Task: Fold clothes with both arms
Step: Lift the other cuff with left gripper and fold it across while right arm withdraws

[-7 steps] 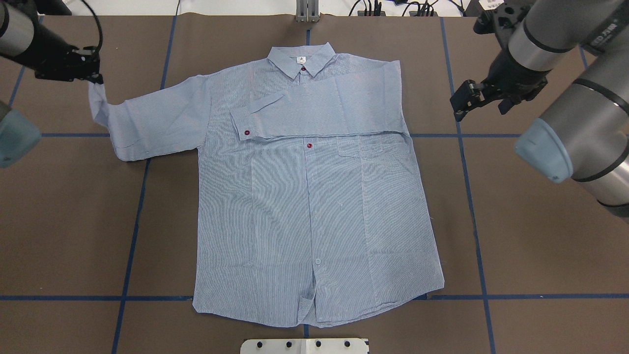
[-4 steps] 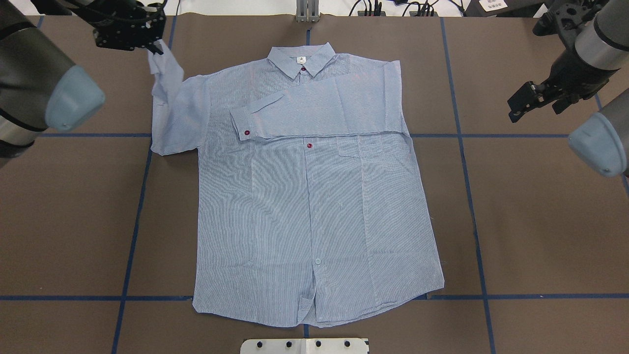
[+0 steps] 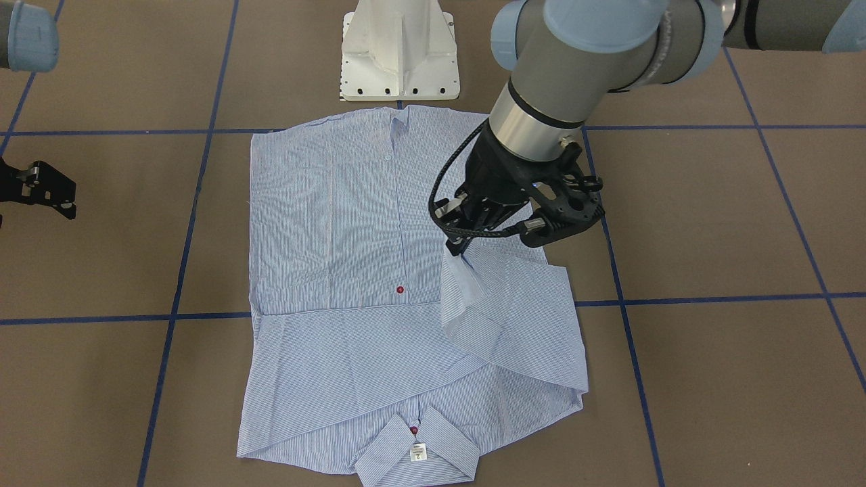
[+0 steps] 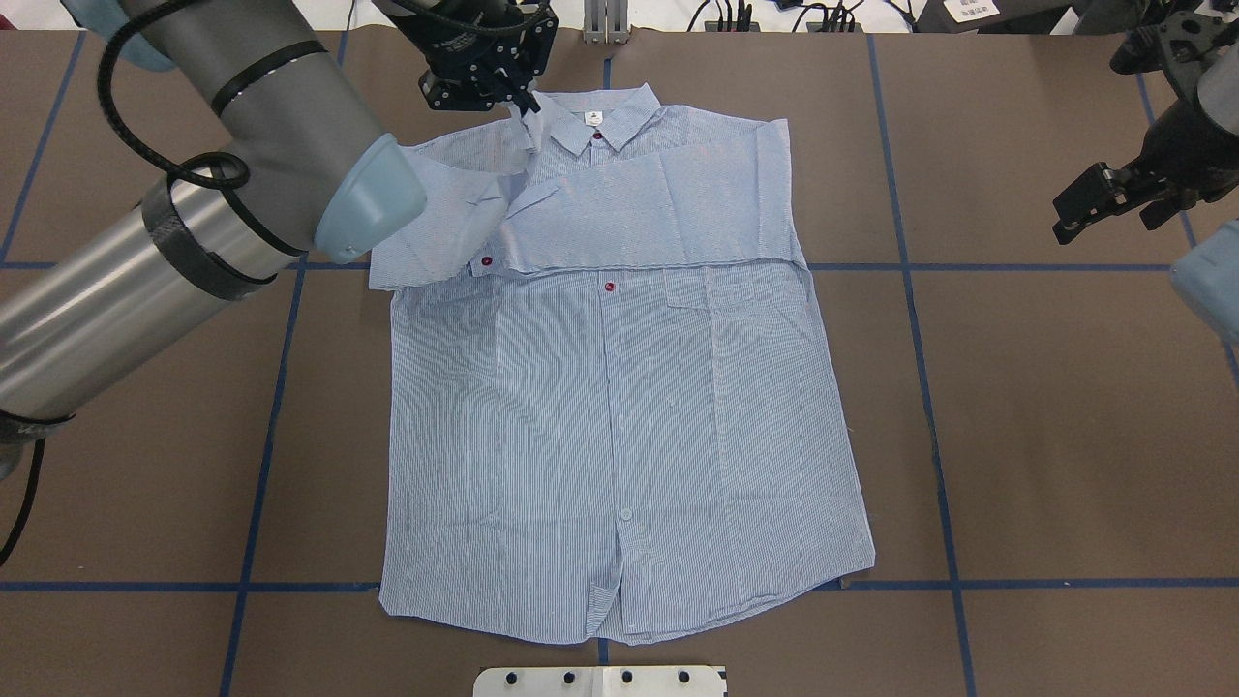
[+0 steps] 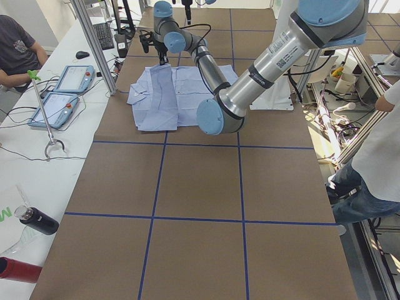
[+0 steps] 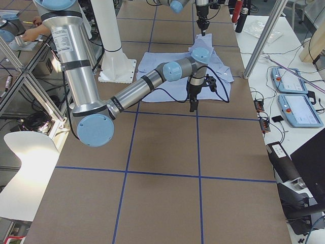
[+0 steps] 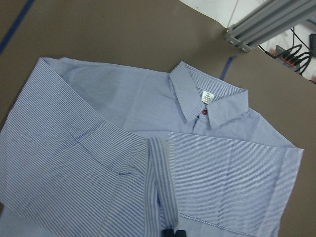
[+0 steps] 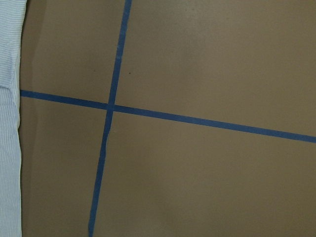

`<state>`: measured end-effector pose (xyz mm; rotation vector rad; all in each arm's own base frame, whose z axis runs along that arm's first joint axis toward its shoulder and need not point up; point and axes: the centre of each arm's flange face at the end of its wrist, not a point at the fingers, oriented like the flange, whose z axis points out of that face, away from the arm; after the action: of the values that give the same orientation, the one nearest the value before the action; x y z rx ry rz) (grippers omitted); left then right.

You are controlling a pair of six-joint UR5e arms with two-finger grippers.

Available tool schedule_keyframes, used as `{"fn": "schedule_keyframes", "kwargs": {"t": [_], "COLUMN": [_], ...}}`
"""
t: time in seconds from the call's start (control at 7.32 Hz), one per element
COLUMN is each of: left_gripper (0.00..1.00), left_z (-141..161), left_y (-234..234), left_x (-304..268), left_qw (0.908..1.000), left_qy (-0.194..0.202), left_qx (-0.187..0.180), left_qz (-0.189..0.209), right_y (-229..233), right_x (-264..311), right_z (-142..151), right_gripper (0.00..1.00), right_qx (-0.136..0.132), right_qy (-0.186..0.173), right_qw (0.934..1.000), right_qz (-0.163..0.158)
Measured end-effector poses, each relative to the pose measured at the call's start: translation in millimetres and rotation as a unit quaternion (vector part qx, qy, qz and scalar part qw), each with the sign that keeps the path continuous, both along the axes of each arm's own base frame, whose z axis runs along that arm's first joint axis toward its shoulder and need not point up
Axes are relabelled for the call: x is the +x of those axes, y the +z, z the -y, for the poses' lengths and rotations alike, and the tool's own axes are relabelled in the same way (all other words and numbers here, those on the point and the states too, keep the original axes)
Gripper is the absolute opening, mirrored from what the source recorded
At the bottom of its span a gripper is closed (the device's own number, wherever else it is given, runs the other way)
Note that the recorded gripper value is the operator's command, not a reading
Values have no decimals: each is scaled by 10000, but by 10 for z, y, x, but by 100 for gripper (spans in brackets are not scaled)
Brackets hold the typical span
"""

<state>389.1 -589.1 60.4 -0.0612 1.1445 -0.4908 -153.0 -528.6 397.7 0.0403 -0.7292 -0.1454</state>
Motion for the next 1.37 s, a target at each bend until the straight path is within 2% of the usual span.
{"fn": "schedule_keyframes", "kwargs": {"t": [0.27,0.68,1.23,1.37], "left_gripper": [0,0,0,51], "left_z": [-137,-207,-698,-849], "left_y": [-184,-2,270,274], "left_x": [246,821,1913,2082], "left_qw": [9997,9988,9984,9984], "left_qy": [77,63,-21,45], "left_qx": [-56,-249,-271,-222], "left_qz": [-230,-408,-487,-519], "right_y": [41,51,39,29], "right_x": [66,102,94,92], "right_z": [-2,7,22,26], "right_gripper": [100,100,100,100], "right_qx": [-22,-28,-23,-16], "right_qy": [44,76,86,87], "right_qw": [10000,10000,10000,10000], "right_qz": [-13,-18,-26,-22]}}
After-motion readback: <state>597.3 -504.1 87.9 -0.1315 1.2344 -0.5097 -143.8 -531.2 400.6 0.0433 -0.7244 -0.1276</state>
